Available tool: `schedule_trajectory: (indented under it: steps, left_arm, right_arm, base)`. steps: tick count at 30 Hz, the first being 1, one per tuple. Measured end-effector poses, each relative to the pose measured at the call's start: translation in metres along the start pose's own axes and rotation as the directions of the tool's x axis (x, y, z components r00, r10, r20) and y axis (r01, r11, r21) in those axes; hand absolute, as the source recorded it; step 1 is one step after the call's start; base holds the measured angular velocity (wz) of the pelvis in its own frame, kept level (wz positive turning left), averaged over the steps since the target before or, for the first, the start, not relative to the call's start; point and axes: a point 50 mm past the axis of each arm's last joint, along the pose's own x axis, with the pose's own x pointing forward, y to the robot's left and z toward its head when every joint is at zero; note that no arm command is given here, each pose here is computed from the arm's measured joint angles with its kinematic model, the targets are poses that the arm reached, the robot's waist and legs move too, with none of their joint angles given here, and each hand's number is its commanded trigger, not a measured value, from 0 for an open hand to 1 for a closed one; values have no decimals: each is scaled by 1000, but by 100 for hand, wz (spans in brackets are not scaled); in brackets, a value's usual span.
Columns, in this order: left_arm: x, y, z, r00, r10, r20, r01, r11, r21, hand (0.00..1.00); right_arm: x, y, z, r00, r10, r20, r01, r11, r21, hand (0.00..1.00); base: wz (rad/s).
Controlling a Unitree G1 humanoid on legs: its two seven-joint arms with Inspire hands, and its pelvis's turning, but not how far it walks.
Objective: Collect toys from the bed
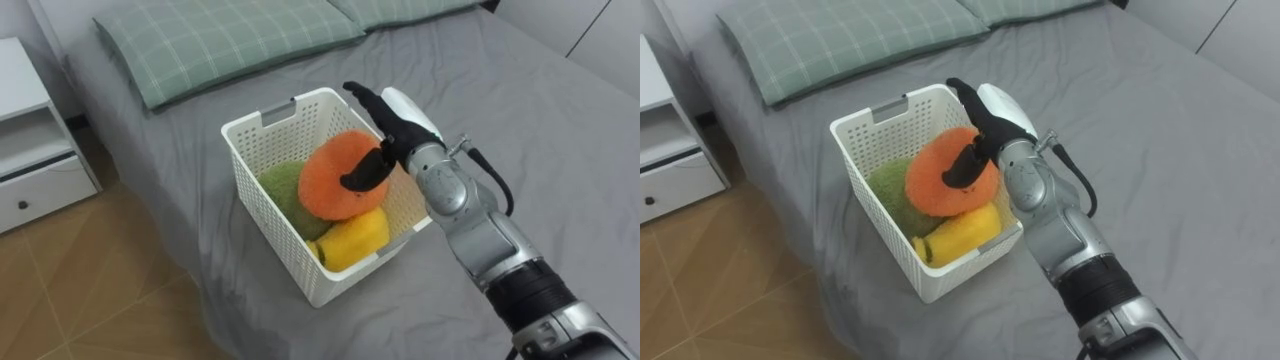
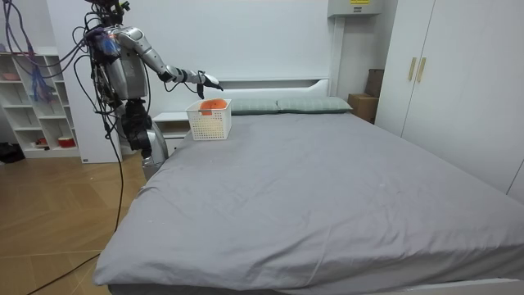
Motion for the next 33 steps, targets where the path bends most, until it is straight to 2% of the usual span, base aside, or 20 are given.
schedule_trajectory:
  steps: [21,26,29,33]
  left_arm:
    - [0,1,0,1000,1,0,-1,1000,0,0]
    - [-1,1,-11,1000,-1,-29,2,1000,13,0]
    - [-3,1,-25,998,-1,-62,2,1000,14,0]
    - [-7,3,-42,994,15,-107,-13,1000,15,0]
  right_arm:
    - [0,-1,-1,1000,-6,-2,6,1000,13,0]
    - [-1,-18,-6,998,-65,5,63,990,130,0]
    - [-5,-35,-12,991,-137,3,135,979,156,0]
    - [-21,-61,-17,961,-276,27,266,946,184,0]
  base:
    - [0]
    - [-1]
    - [-15]
    - [-31]
